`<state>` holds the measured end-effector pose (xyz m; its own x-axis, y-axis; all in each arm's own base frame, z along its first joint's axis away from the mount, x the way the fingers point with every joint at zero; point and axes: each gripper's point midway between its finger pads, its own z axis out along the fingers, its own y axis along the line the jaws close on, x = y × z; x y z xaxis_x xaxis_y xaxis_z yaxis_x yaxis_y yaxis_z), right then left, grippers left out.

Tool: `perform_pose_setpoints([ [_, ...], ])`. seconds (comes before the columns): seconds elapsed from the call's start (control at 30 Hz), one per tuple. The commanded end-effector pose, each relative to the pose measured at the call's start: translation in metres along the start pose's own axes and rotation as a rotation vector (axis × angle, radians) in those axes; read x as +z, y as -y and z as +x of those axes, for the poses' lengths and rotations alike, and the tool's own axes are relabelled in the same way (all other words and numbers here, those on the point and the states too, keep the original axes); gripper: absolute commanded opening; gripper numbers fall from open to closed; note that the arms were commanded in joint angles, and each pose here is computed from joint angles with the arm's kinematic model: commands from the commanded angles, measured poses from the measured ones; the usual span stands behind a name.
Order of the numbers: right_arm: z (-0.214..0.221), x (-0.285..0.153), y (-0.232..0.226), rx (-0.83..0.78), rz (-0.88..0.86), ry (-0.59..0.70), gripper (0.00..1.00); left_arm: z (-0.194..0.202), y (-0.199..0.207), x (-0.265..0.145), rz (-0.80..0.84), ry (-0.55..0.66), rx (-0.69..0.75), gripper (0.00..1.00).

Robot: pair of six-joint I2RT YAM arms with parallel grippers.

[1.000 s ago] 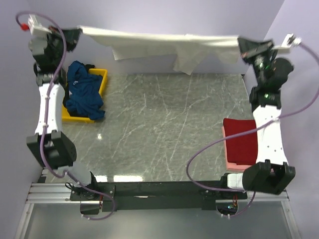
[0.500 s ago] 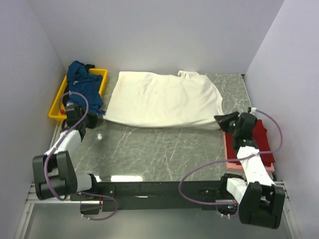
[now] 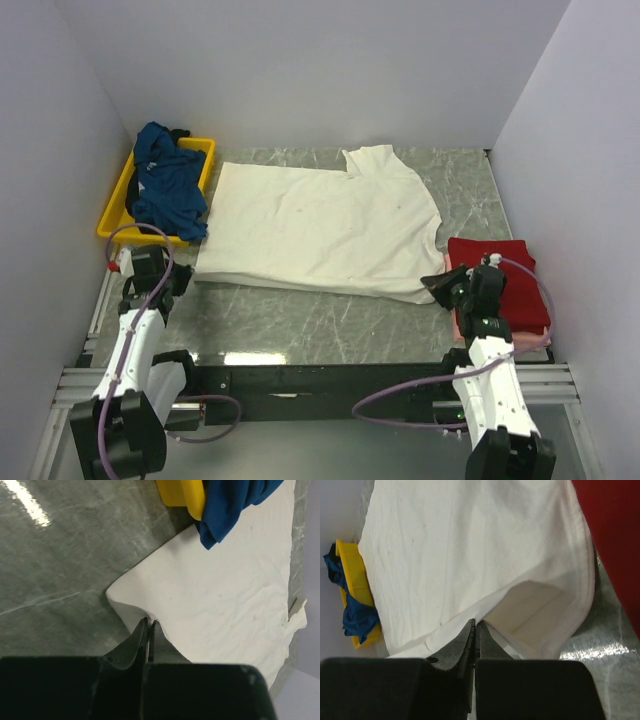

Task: Fold and stack the t-shirts
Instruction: Flatten the tshirt out

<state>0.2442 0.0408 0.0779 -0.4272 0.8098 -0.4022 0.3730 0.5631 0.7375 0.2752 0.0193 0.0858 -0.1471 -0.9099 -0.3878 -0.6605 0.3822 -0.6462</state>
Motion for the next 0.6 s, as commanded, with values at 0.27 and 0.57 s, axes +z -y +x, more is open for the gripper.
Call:
perform_pose_setpoints([
  [0.27,0.024,-0.037,0.004,-0.075,0.008,-0.066,0.5,0.006,-0.031,-0.013,-0.076,0.029,-0.044,0.19],
  [0.57,0.001,-0.049,-0.006,-0.12,0.043,0.014,0.56,0.01,-0.034,-0.02,-0.07,0.016,-0.049,0.23],
])
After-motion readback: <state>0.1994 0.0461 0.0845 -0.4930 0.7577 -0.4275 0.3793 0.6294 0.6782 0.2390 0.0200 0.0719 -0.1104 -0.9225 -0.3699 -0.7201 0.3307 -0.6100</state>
